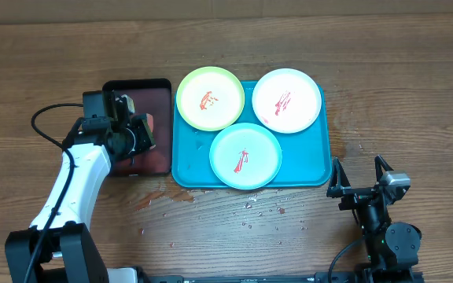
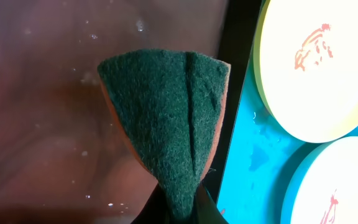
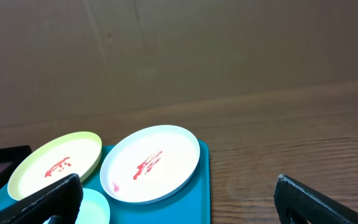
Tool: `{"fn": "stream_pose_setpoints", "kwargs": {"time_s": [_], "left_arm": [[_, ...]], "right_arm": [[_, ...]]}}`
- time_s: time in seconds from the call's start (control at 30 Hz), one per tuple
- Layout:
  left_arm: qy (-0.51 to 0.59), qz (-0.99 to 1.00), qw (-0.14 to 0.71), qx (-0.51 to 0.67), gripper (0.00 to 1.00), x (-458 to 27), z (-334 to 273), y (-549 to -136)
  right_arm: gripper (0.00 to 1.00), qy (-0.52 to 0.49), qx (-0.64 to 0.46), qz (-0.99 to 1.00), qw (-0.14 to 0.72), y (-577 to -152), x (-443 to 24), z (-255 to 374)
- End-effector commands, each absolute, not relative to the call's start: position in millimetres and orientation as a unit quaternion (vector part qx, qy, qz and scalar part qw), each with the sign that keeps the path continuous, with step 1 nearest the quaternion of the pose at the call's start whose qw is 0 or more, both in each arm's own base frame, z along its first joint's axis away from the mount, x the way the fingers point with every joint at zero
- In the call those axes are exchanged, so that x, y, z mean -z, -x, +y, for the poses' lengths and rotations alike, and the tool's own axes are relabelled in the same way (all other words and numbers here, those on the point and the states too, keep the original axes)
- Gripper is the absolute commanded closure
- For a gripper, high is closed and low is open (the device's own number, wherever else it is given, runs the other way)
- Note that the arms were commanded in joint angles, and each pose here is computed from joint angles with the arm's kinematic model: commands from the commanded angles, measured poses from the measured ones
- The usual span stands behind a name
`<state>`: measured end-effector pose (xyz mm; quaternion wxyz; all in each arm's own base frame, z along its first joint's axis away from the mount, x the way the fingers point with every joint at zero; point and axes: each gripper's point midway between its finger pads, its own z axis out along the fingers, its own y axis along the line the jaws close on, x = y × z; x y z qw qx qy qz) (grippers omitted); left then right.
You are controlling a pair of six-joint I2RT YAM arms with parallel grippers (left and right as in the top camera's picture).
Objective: Clean dirty plates on tray and stack at the side
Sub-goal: 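Lift the sponge with the left gripper above the black tray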
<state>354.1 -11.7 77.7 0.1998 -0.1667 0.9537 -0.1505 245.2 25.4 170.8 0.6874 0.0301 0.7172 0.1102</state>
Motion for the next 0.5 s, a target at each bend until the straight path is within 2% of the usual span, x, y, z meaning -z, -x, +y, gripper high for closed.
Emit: {"fn": "stream_pose_setpoints", "kwargs": {"time_s": [0.0, 0.47], "left_arm": [[0.151, 0.952, 0.214, 0.16, 0.96, -89.4, -15.7, -358.4], [0.152, 0.952, 0.212, 0.159, 0.96, -88.9, -15.3, -357.7]], "right_arm": [[0.0, -0.033, -0.104, 0.716, 0.69, -245.6, -169.0, 22.8], [0.0, -0.033, -0.104, 0.716, 0.69, -245.6, -169.0, 22.7]]}}
